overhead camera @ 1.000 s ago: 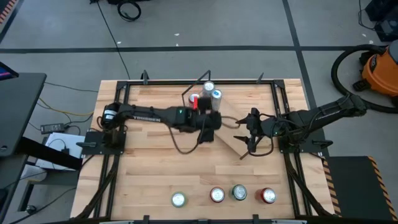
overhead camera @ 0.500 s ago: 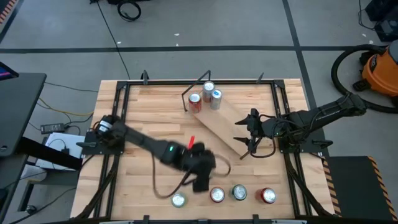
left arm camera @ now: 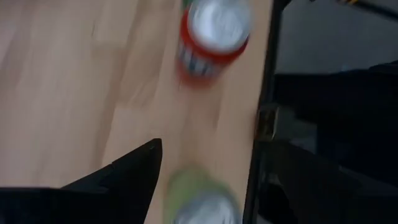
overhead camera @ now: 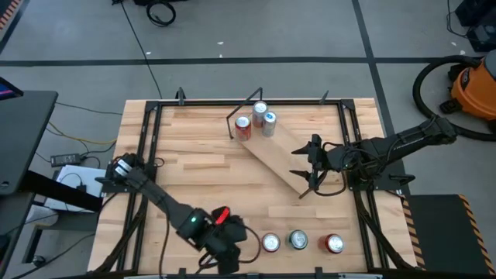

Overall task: Place canned beverage on shelf
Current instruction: Put the light green soda can on the shelf

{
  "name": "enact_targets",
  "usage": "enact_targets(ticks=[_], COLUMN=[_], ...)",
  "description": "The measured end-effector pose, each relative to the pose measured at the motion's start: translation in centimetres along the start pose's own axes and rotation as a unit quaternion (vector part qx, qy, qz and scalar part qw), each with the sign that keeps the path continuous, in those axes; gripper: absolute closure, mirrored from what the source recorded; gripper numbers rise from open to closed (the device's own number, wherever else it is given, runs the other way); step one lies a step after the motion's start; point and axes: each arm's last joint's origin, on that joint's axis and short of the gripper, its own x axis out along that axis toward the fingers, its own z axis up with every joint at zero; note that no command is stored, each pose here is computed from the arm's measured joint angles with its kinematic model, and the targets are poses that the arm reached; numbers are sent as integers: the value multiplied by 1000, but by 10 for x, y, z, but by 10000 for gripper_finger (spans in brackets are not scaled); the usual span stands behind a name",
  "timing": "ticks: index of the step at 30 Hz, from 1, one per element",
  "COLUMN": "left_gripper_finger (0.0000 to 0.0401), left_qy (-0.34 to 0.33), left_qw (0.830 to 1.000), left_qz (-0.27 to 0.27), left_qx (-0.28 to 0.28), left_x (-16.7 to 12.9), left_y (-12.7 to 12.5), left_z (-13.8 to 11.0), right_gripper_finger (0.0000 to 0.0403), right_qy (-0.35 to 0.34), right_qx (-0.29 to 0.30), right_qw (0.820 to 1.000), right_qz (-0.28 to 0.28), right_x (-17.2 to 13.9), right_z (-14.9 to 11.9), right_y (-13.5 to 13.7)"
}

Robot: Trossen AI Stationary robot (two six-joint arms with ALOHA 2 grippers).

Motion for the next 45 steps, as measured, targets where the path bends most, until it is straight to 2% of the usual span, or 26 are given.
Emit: enact_targets(ticks=[7,11,15,20,27,34,38,45], left_gripper_finger=[89,98,103,103,97,42,8,5], left_qy=[68,73,110,122,129,139,126,131], left_qw=[995,994,991,987,982,981,985,984], left_qz=[69,59,36,61,100,105,85,102], left_qx=[-40,-48,-61,-88,-94,-88,-83,-68], left_x=[-7,-10,-15,-18,9,25,30,48], left_y=[0,-8,-19,-23,-24,-23,-21,-10], left_z=[-29,-38,-53,-66,-72,-70,-60,-50], right_gripper_finger=[80,80,80,80,80,80,80,80], right_qy=[-21,-39,-44,-46,-53,-53,-56,-56], right_qx=[-23,-30,-35,-34,-31,-31,-30,-30], right_qw=[1000,999,998,998,998,998,998,998], right_qz=[-3,-8,-13,-16,-15,-14,-14,-13], right_x=[0,1,1,2,2,2,2,2], right_z=[4,8,10,10,12,12,13,13], right_y=[0,-2,-4,-5,-5,-5,-5,-5])
